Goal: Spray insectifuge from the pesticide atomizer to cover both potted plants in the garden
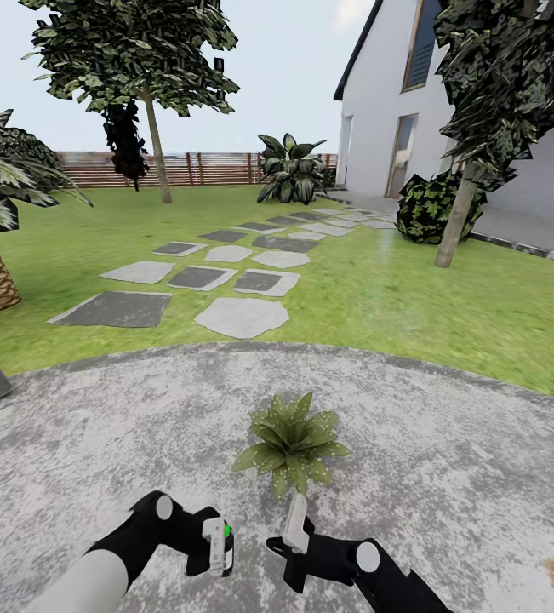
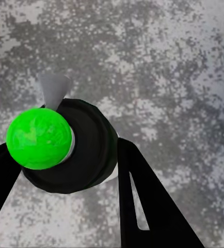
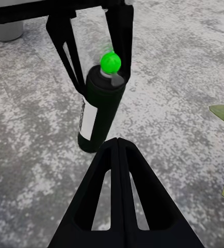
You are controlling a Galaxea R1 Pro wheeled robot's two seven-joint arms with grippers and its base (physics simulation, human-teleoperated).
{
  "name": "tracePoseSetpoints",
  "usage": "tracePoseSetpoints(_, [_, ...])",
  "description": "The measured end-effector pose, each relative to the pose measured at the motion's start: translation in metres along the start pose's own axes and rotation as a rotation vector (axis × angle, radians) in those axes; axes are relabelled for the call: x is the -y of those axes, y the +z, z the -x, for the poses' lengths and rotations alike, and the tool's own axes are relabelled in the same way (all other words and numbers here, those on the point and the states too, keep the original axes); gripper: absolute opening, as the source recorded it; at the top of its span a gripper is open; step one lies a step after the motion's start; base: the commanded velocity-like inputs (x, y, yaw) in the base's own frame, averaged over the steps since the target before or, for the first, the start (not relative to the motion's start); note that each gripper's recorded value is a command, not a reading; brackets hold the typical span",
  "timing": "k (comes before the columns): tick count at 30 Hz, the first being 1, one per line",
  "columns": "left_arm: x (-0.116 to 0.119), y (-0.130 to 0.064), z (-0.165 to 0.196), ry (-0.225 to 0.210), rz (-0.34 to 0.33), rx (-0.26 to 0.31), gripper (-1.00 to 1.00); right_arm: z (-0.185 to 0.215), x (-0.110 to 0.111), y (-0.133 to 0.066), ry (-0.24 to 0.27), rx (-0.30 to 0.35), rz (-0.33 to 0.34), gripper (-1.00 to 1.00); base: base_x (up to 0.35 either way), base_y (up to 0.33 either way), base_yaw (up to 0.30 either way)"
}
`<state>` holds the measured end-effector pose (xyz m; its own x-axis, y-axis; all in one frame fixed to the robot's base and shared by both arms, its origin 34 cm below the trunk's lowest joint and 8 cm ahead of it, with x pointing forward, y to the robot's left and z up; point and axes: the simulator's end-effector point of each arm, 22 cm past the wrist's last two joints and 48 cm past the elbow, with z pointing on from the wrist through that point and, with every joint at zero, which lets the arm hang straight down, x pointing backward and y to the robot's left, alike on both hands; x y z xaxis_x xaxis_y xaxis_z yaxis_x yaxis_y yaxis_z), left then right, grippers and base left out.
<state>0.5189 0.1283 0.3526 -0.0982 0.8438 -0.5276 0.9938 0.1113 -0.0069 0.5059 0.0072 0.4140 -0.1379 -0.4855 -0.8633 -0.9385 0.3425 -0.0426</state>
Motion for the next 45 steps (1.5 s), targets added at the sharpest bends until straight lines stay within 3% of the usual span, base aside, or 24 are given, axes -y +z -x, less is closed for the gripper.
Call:
tracePoseSetpoints(12, [0.016, 0.015, 0.022, 0.074, -0.050, -0.008, -1.00, -0.003, 0.001, -0.001, 0.003, -0.005, -0.003, -1.00, 0.000, 0.000, 0.000])
tracePoseSetpoints(18, [0.021, 0.021, 0.039, 0.085, -0.062, 0.014, -1.00, -0.003, 0.001, -0.001, 0.003, -0.004, -0.004, -1.00, 0.000, 0.000, 0.000])
tracePoseSetpoints(21, [0.033, 0.020, 0.040, 0.090, -0.122, 0.012, -1.00, -0.004, 0.001, -0.001, 0.004, -0.005, -0.003, -1.00, 0.000, 0.000, 0.000])
tracePoseSetpoints(24, [0.038, 0.020, 0.040, 0.091, -0.141, 0.011, -1.00, -0.004, 0.001, -0.001, 0.004, -0.005, -0.003, -1.00, 0.000, 0.000, 0.000])
tracePoseSetpoints(45, [0.040, 0.026, 0.071, 0.110, -0.142, 0.054, -1.00, -0.006, 0.002, -0.003, 0.003, -0.010, -0.004, -1.00, 0.000, 0.000, 0.000])
